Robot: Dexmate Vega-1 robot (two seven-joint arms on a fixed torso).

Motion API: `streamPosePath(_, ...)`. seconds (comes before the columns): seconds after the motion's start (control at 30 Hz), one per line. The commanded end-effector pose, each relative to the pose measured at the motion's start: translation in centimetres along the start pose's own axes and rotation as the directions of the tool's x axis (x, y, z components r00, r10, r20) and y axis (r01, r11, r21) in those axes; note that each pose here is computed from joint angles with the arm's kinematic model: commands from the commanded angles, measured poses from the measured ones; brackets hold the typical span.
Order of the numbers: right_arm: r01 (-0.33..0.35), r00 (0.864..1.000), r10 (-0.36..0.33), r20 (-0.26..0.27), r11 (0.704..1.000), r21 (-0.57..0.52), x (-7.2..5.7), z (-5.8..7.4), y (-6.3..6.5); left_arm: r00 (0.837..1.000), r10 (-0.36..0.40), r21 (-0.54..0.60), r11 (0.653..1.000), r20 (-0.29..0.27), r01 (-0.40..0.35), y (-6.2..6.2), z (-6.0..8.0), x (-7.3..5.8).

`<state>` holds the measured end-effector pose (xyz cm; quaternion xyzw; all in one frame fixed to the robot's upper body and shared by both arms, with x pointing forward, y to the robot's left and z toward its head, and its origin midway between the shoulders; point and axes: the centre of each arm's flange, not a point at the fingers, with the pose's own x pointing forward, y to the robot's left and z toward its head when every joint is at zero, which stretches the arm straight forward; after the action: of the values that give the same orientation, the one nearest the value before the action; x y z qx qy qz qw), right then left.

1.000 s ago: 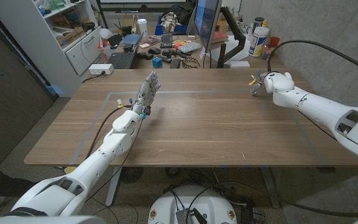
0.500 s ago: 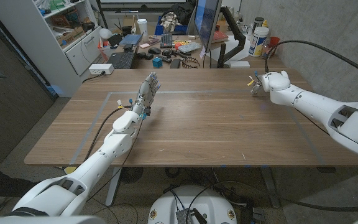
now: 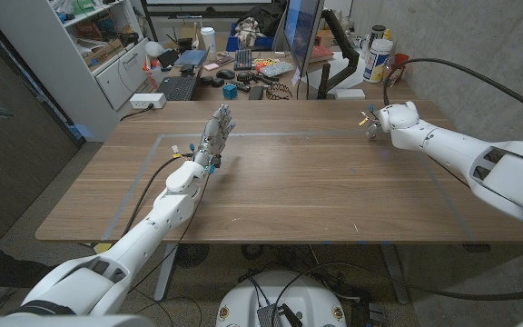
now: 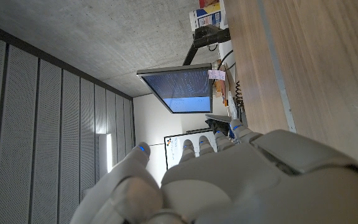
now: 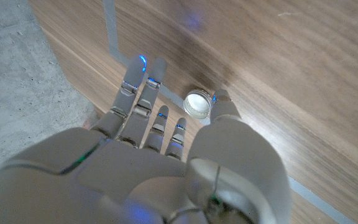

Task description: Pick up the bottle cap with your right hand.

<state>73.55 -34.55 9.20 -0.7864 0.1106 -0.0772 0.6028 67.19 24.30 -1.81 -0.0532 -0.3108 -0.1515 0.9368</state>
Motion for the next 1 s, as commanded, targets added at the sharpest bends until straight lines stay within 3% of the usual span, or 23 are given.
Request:
streamPosePath(0.03,-0.030,1.000,0.030,-0.004,0.999,-0.009,0.8,0.2,-0.5,1.000,0.007,-0.006,1.000,-0.003,-0.008,0.4,-0.3,0.2)
streamPosePath(0.43,-0.035,0.999,0.034,0.005,0.999,0.013,1.3,-0.1,-0.6,1.000,0.008,-0.008,1.000,0.005,-0.008,0.8,-0.3,0.5)
streamPosePath(0.8,0.104,0.992,-0.106,0.066,0.994,0.033,0.3,-0.1,-0.6,1.000,0.000,-0.011,1.000,0.003,0.000,1.0,-0.2,0.7)
streamPosePath(1.0,0.104,0.992,-0.104,0.070,0.994,0.016,0.0,0.3,-0.4,1.000,0.008,-0.010,1.000,0.018,-0.008,1.5,0.2,0.6)
